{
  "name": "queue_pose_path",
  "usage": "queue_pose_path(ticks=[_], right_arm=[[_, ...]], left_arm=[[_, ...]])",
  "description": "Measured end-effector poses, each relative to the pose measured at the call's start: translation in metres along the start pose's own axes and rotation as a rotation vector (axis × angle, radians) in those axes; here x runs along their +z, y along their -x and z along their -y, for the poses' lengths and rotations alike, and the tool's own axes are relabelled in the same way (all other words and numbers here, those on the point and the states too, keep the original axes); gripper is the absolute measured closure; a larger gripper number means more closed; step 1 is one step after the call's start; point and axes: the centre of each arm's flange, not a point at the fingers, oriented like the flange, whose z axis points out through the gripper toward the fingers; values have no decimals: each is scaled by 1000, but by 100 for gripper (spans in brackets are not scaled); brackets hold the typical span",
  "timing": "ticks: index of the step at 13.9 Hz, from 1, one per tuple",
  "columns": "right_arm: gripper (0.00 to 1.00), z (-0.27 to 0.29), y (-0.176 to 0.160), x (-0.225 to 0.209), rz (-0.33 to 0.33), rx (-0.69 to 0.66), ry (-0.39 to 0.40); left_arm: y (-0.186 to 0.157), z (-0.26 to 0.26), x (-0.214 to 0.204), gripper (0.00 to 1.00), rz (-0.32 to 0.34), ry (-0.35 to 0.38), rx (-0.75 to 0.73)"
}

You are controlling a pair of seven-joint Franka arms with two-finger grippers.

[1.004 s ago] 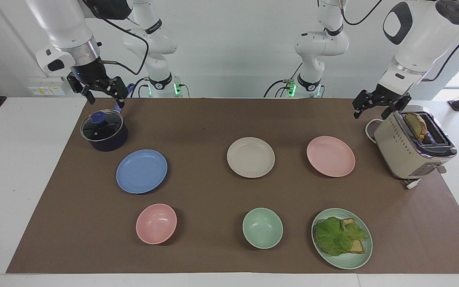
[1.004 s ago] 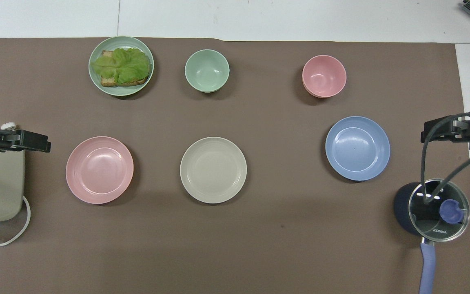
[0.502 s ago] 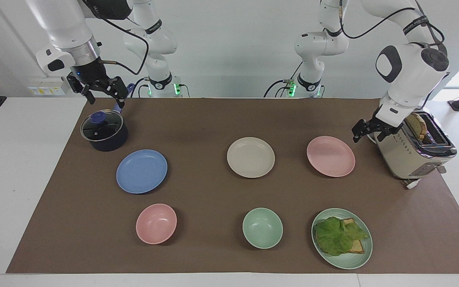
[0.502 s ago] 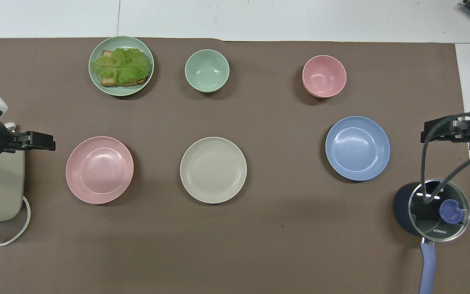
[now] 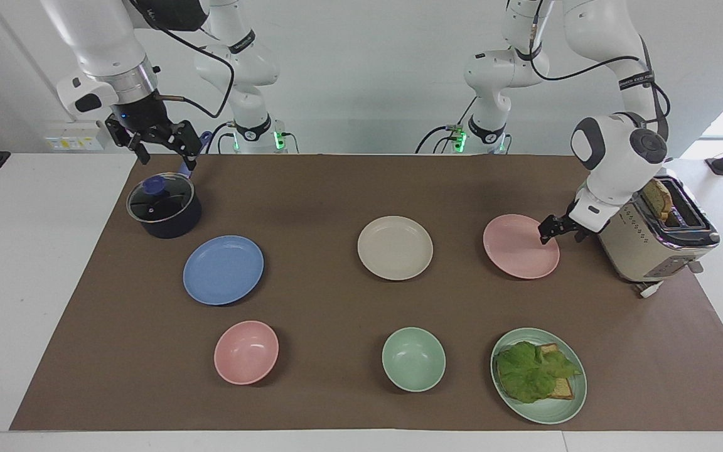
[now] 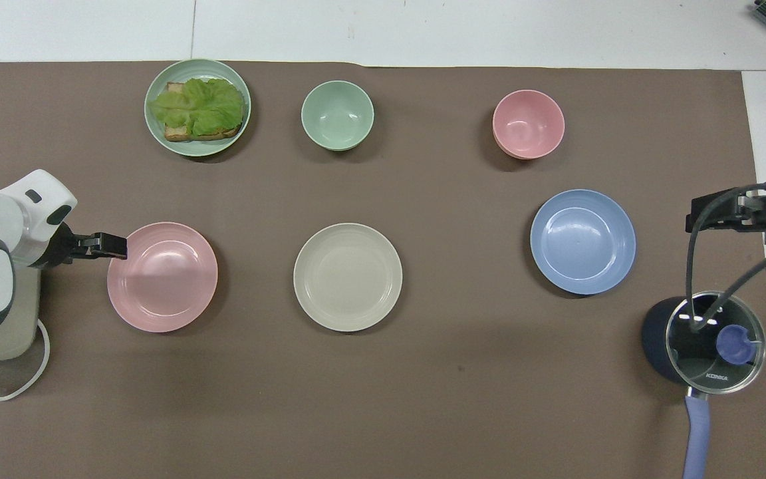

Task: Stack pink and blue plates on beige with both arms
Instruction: 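Move the left gripper to the pink plate rim and grasp it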

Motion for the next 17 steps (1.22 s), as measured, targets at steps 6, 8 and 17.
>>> queue_pose_path(ticks=[6,8,17], right_arm=[[0,0,0,0,0,0,0],[0,0,0,0,0,0,0],[0,0,0,0,0,1,0]], left_arm=[[1,10,29,0,-8,-3,33],[4,11,36,0,-5,-3,38],[7,9,43,74,0,-3,55]])
